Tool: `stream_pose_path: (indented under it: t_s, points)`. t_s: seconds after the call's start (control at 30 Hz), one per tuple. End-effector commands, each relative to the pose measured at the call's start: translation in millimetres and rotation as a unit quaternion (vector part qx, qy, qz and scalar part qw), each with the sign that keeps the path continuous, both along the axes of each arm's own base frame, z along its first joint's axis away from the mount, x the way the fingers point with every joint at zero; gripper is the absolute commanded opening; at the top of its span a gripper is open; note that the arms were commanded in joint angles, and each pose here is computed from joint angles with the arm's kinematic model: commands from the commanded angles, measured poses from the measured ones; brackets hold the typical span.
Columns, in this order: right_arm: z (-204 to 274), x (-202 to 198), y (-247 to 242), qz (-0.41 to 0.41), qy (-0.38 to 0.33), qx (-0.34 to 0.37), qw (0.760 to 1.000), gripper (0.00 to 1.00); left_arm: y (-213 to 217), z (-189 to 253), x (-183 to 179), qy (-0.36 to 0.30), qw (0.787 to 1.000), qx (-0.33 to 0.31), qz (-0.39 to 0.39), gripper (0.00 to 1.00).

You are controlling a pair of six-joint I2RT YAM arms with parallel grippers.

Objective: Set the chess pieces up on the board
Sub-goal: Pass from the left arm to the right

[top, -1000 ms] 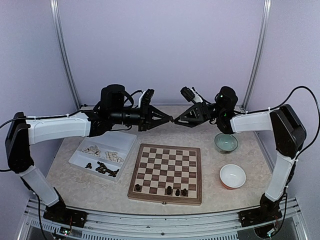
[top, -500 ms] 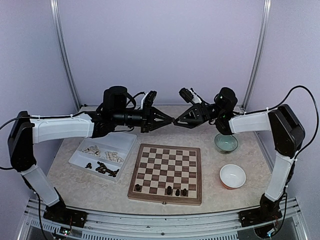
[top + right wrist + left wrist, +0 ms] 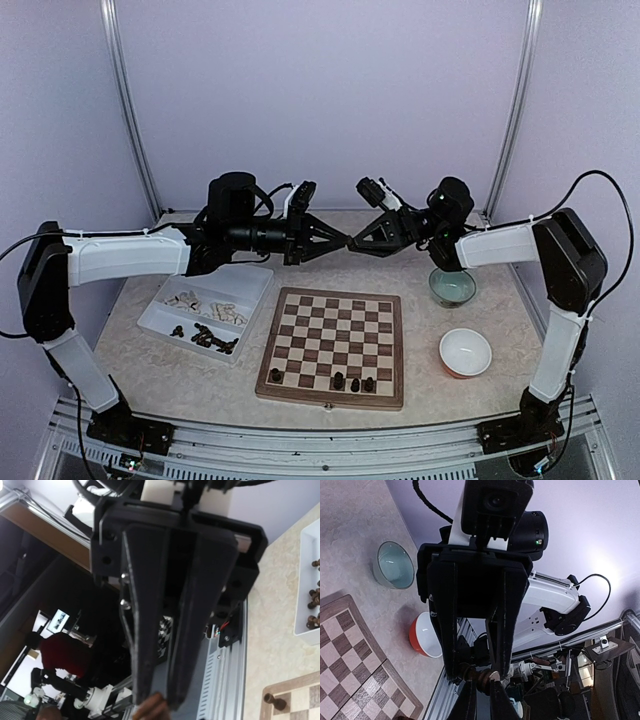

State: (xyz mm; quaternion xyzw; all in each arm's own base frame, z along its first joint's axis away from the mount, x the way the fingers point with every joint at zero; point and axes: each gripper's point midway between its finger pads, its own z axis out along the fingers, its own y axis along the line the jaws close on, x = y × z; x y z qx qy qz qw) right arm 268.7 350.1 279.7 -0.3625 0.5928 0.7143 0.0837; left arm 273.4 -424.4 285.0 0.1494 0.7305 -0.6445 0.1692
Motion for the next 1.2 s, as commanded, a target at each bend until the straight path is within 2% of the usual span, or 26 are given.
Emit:
stream_pose_path:
  t_s: [0.0,0.13,0.43,0.63,0.77,0.83,0.93,1.0,1.17]
  points:
    - [1,-5,3,0.003,-0.012,0.009,1.000,0.30,-5,6,-2,-0.007,1.000,-0.010,-0.009,0.12]
    - [1,-5,3,0.001,-0.012,0.010,1.000,0.22,-5,3,-2,-0.005,1.000,-0.008,-0.011,0.13]
    - [-3,-4,3,-0.001,-0.009,0.008,1.000,0.11,-6,-2,-3,-0.001,1.000,-0.004,-0.013,0.13]
    - [-6,2,-3,-0.005,-0.020,0.003,1.000,0.03,3,-14,3,0.004,1.000,0.022,-0.003,0.21]
    - [-11,14,-9,-0.031,-0.062,-0.002,0.998,0.02,25,-16,18,-0.015,0.997,0.067,0.028,0.28]
    - [-13,21,-11,-0.065,-0.109,-0.026,0.992,0.02,42,-15,27,-0.030,0.993,0.101,0.050,0.31]
    - [-26,35,-16,-0.120,-0.227,-0.107,0.961,0.02,69,-19,46,-0.064,0.979,0.170,0.093,0.33]
    - [-33,37,-25,-0.134,-0.273,-0.155,0.940,0.02,92,-26,61,-0.084,0.962,0.225,0.131,0.33]
    - [-52,35,-51,-0.128,-0.384,-0.251,0.879,0.01,147,-44,94,-0.151,0.888,0.375,0.219,0.33]
